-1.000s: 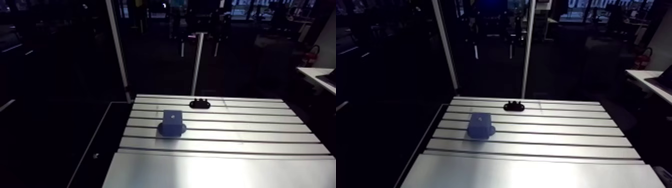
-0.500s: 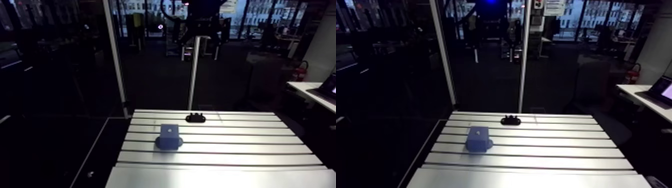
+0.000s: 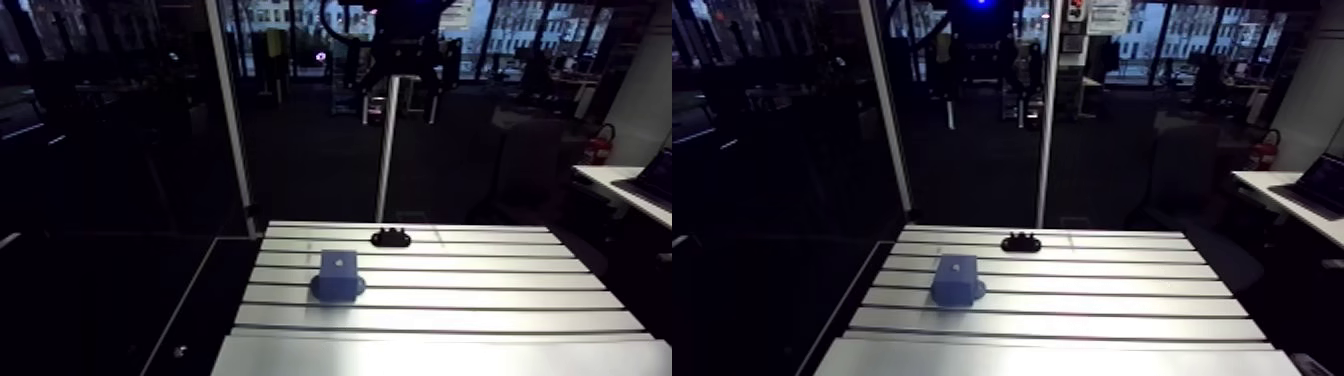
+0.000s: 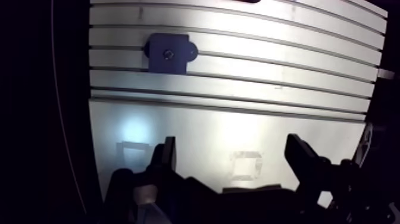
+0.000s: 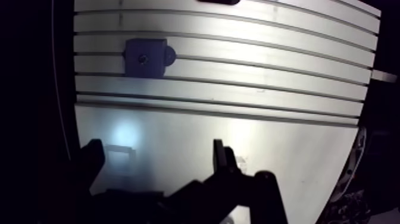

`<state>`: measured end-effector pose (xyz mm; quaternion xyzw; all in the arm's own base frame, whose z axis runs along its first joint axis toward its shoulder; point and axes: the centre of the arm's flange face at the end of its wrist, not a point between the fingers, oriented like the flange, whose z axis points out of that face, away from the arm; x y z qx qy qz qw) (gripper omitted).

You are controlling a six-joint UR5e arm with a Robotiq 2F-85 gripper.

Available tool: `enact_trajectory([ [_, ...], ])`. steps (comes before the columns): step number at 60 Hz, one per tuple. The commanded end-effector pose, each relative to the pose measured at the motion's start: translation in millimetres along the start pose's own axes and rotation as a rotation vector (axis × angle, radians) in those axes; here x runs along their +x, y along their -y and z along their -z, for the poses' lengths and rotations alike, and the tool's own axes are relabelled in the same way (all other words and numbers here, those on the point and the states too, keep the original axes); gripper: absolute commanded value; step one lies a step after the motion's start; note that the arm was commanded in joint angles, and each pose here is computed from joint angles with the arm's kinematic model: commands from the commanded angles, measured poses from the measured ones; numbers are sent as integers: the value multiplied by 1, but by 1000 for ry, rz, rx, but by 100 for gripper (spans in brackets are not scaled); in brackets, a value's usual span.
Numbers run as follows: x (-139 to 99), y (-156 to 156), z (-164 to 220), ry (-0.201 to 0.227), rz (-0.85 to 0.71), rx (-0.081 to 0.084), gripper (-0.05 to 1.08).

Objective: Pick up the M10 bolt and insert it into the hex recess until seated.

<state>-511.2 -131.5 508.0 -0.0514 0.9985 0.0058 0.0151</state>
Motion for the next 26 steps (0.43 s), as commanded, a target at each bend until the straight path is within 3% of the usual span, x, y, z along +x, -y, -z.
enact_trajectory([
  [1,0,0,-1,3,-1,0,1],
  [26,-1,0,-6,10,-2,1,1],
])
